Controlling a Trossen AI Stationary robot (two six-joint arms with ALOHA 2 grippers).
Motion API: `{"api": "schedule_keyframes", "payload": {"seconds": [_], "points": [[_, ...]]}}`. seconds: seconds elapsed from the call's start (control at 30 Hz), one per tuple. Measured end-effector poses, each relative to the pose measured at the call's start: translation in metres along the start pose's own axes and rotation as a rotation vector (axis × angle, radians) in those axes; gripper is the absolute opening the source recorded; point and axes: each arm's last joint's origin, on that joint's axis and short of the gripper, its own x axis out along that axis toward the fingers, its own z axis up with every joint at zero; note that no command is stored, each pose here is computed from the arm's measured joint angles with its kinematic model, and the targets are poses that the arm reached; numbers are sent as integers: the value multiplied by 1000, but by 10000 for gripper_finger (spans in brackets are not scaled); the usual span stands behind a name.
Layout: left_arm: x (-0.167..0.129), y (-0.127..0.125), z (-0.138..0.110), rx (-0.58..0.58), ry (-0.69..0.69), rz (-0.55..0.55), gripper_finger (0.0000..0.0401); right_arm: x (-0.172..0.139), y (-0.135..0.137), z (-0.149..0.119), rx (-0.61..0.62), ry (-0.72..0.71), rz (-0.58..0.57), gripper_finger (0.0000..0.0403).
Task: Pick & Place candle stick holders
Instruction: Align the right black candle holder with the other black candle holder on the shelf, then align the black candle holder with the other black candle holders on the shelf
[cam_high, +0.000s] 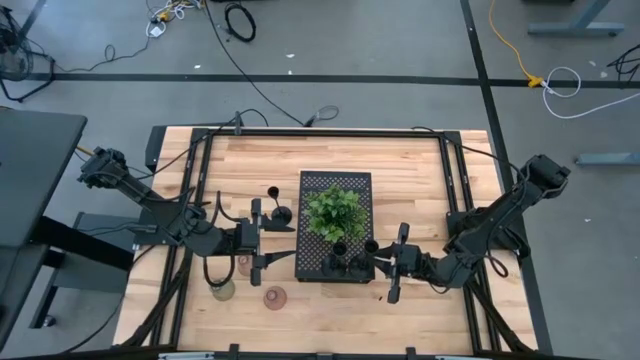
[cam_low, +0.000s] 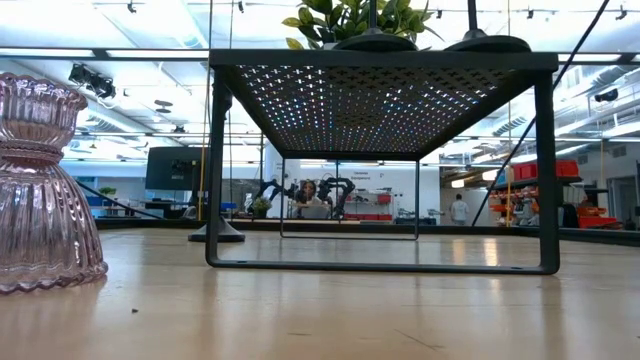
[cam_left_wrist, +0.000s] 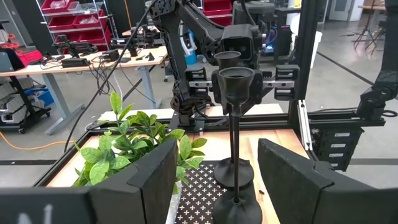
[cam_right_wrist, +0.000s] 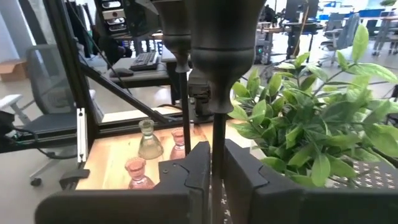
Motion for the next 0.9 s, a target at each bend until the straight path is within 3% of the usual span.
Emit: {"api": "schedule_keyframes", "payload": {"seconds": [0.3,0.9], "points": [[0,0,0,2,0,0,225,0,0,2,1,-10,8,50],[0,0,0,3,2,0,225,-1,1,2,-14,-13,13,170]]}}
